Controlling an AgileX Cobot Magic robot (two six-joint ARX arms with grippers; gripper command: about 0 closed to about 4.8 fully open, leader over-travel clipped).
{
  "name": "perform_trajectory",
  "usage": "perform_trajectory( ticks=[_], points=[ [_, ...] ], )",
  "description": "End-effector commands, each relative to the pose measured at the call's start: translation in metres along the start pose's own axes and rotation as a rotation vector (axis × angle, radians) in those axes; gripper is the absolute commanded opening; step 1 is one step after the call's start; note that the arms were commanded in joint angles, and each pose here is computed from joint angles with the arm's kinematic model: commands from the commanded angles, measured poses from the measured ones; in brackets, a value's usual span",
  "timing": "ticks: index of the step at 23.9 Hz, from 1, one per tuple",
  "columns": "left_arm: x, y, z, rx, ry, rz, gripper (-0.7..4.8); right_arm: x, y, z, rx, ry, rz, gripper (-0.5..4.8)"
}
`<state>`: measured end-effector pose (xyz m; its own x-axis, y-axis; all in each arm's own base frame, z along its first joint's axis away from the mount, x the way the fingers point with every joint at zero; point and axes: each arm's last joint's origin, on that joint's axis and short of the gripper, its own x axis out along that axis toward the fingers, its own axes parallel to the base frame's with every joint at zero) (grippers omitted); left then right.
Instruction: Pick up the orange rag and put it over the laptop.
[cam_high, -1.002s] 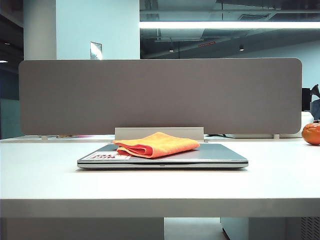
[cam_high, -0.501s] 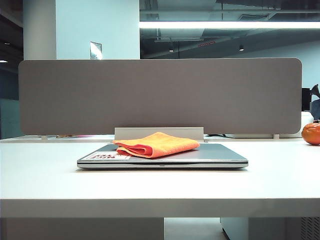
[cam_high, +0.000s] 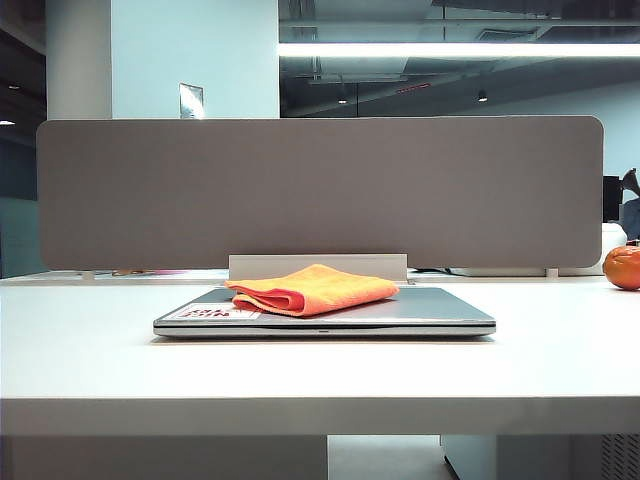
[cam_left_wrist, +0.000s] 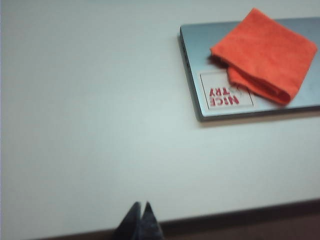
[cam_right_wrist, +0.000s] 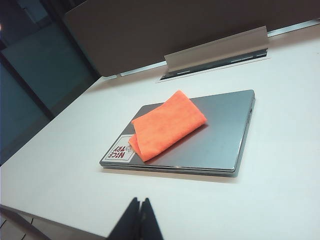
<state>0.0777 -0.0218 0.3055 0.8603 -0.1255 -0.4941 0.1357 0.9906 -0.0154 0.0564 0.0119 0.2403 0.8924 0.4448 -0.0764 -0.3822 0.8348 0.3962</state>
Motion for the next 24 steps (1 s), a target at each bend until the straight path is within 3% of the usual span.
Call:
perform_trajectory(
  ticks=[1, 5, 9, 12, 15, 19, 24],
  points=[
    [0.007, 0.000, 0.003, -0.009, -0.079, 0.058, -0.06, -0.001, 0.001, 0.002, -0.012, -0.018, 0.006, -0.05],
    [0.031, -0.001, -0.010, -0.027, -0.148, 0.075, -0.06, -0.001, 0.001, 0.002, -0.012, -0.018, 0.006, -0.05],
    [0.057, 0.007, -0.036, -0.101, -0.202, 0.016, -0.06, -0.001, 0.001, 0.002, -0.012, -0.018, 0.006, -0.05],
    [0.069, 0.020, -0.057, -0.170, -0.175, 0.084, -0.06, -0.001, 0.001, 0.002, -0.012, -0.018, 0.006, -0.05],
    [0.076, 0.034, -0.084, -0.266, -0.213, 0.198, -0.06, -0.001, 0.001, 0.002, -0.012, -0.018, 0.007, -0.05],
    [0.087, 0.037, -0.107, -0.264, -0.338, 0.210, -0.06, -0.001, 0.001, 0.002, -0.012, -0.018, 0.006, -0.05],
    [0.091, 0.036, -0.119, -0.261, -0.363, 0.196, -0.06, -0.001, 0.001, 0.002, -0.012, -0.018, 0.007, -0.05]
  ],
)
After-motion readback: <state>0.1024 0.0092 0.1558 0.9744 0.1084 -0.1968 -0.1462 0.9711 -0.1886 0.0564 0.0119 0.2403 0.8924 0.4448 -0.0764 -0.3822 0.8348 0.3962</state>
